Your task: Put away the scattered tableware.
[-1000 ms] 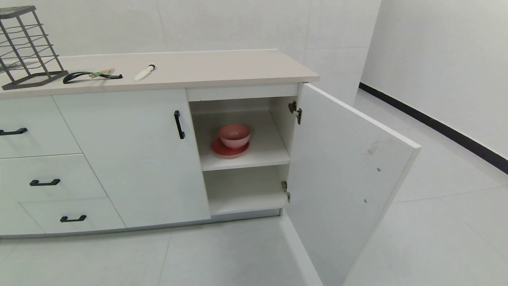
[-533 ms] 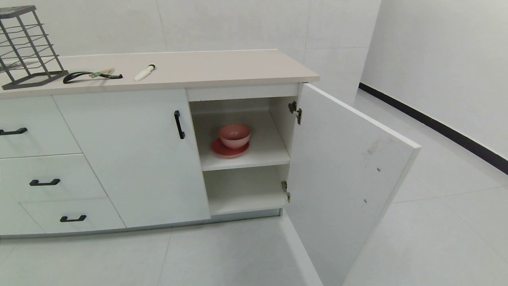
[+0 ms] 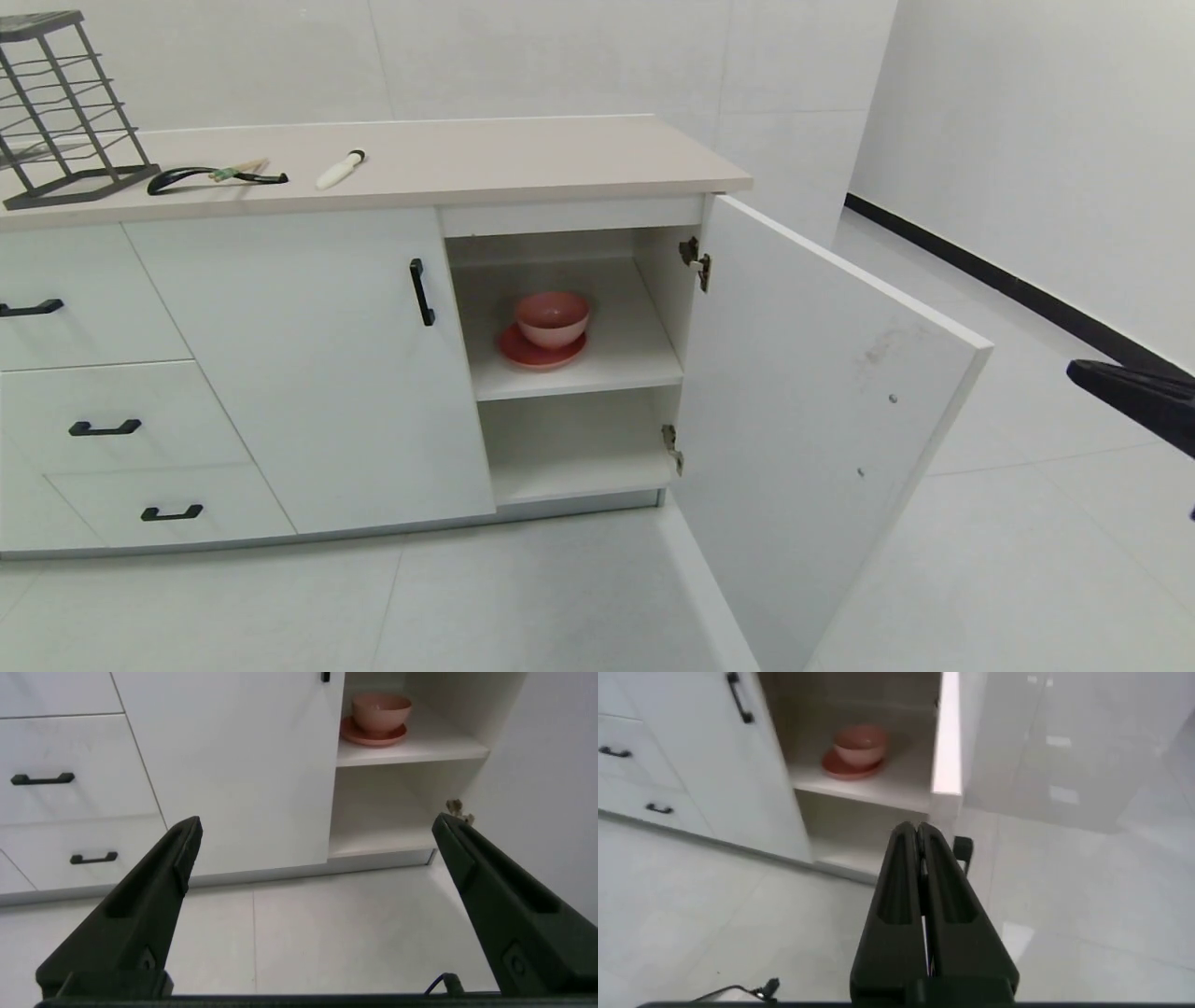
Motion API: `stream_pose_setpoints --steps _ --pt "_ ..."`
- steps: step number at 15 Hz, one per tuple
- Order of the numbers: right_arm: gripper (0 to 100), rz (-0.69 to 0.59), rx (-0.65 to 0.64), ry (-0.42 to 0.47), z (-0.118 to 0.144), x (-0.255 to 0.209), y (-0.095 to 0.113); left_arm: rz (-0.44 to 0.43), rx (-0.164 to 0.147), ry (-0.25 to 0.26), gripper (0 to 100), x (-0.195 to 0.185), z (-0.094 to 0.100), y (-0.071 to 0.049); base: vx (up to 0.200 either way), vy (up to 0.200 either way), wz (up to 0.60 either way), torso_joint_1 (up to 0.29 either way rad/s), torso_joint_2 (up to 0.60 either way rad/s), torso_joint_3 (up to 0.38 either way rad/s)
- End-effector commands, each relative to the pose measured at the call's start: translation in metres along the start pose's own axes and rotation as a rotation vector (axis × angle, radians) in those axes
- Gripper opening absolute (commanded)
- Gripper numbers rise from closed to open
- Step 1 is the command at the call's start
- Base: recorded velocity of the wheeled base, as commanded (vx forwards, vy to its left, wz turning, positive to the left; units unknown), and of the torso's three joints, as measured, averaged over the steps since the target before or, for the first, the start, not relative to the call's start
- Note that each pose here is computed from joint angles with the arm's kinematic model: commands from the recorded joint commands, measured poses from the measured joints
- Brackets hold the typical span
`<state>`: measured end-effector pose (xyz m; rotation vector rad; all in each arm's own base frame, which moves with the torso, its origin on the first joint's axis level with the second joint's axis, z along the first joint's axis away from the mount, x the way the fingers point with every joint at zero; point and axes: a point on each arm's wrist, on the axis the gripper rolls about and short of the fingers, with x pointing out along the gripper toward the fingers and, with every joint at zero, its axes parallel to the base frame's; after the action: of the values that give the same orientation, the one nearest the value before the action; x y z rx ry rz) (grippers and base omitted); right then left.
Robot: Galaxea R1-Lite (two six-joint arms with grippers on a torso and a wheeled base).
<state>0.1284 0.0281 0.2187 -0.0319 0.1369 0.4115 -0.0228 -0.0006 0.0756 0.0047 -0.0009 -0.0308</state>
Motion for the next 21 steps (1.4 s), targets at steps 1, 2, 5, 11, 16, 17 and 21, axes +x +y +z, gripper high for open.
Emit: stream_pose_setpoints --steps 1,2,5,11,16,17,21 --pt "0 -0.042 -0.012 0.058 -0.005 0.020 -0.011 0.000 0.000 -0.001 100 0.000 0.000 0.000 0.000 -0.200 0.00 0.007 0.00 0.002" --pt "0 -0.058 -0.040 0.035 -0.005 0.022 -0.014 0.000 0.000 -0.001 100 0.000 0.000 0.000 0.000 -0.200 0.00 0.007 0.00 -0.002" --pt "0 -0.055 -0.060 0.022 -0.002 0.029 -0.016 0.000 0.000 -0.001 100 0.000 0.000 0.000 0.000 -0.067 0.00 0.001 0.00 0.002" --pt "0 -0.039 -0.142 0.071 -0.024 0.080 -0.030 0.000 -0.002 -0.001 100 0.000 0.000 0.000 0.000 0.000 0.00 0.000 0.00 0.000" --pt "0 0.035 -0.147 0.119 -0.040 0.084 -0.015 0.000 -0.002 -0.001 100 0.000 0.000 0.000 0.000 0.000 0.00 0.000 0.00 0.000" --pt "0 0.063 -0.150 0.129 -0.044 0.083 -0.009 0.000 -0.002 -0.001 100 0.000 0.000 0.000 0.000 0.000 0.00 0.000 0.00 0.000" --pt "0 0.080 -0.156 0.128 -0.044 0.083 -0.006 0.000 -0.002 -0.001 100 0.000 0.000 0.000 0.000 0.000 0.00 0.000 0.00 0.000"
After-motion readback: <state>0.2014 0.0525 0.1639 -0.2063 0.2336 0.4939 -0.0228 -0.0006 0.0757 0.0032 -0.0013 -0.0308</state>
